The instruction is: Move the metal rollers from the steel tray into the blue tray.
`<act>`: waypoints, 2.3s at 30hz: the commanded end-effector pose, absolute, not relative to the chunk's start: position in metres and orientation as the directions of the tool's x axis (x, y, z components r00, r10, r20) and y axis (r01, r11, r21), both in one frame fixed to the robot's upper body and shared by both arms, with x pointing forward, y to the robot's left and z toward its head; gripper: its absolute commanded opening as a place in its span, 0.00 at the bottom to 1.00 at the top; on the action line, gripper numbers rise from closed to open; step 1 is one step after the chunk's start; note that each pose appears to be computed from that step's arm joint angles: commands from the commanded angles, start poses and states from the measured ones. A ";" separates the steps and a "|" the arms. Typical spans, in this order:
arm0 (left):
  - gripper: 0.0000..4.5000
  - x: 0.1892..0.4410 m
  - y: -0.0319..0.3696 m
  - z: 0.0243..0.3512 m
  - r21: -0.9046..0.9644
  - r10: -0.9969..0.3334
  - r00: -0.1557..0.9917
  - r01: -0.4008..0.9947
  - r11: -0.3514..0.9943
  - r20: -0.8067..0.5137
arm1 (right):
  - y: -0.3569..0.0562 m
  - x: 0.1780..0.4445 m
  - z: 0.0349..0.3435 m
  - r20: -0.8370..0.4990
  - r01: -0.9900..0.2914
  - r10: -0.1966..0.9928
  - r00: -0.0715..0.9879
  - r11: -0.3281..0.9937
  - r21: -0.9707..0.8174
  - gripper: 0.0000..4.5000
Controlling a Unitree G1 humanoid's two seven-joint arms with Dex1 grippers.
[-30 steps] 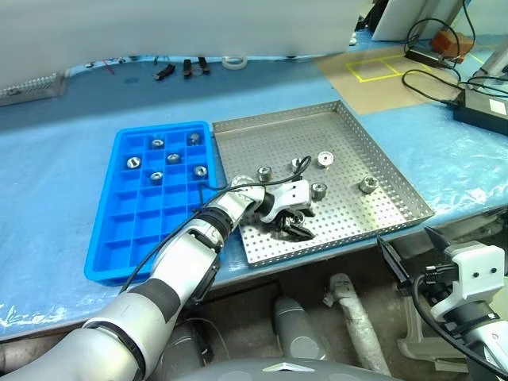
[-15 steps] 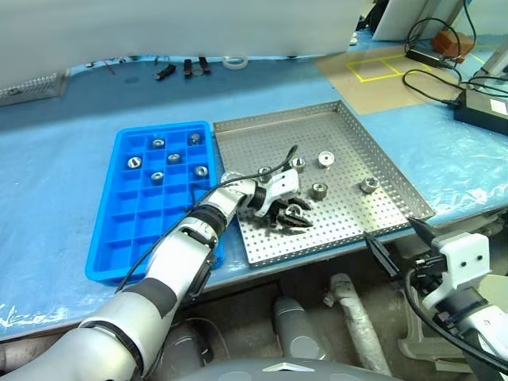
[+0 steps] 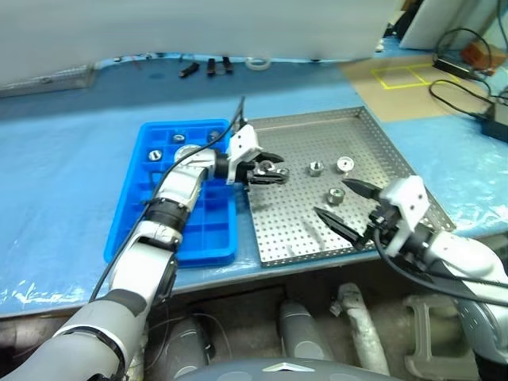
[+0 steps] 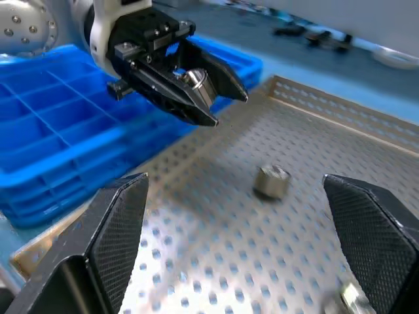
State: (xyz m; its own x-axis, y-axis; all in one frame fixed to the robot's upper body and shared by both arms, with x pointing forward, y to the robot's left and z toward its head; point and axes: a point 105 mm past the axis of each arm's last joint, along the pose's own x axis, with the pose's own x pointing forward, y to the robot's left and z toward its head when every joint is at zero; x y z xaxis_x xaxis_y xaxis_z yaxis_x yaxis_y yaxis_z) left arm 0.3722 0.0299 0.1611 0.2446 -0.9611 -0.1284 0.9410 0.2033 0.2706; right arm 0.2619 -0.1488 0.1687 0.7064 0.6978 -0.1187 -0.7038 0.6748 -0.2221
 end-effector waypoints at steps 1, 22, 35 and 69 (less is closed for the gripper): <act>0.41 0.373 0.055 0.174 0.293 -0.920 0.386 0.889 0.351 -0.069 | -0.128 0.277 0.176 -0.092 -0.775 0.781 0.617 0.584 -0.239 1.00; 0.41 0.395 0.130 0.158 0.255 -0.531 0.847 0.518 0.817 -0.020 | -0.081 0.314 0.177 -0.068 -0.887 0.910 0.408 0.378 -0.264 1.00; 0.84 0.409 0.139 0.146 0.277 -0.510 0.857 0.509 0.815 -0.075 | -0.095 0.310 0.173 -0.064 -0.852 0.873 0.484 0.453 -0.262 1.00; 0.99 0.409 -0.067 0.138 0.305 -0.833 0.497 0.854 0.421 -0.243 | -0.185 0.236 0.167 -0.031 -0.390 0.397 0.917 0.880 -0.271 1.00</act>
State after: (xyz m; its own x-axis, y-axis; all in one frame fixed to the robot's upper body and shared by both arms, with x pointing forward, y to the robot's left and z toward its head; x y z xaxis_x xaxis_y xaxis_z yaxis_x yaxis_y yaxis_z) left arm 0.4039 -0.0669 0.1309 0.4639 -0.8530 -0.2390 0.8766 0.4031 0.2630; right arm 0.2418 -0.1865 0.1511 0.9083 0.4089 -0.0881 -0.4179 0.8776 -0.2347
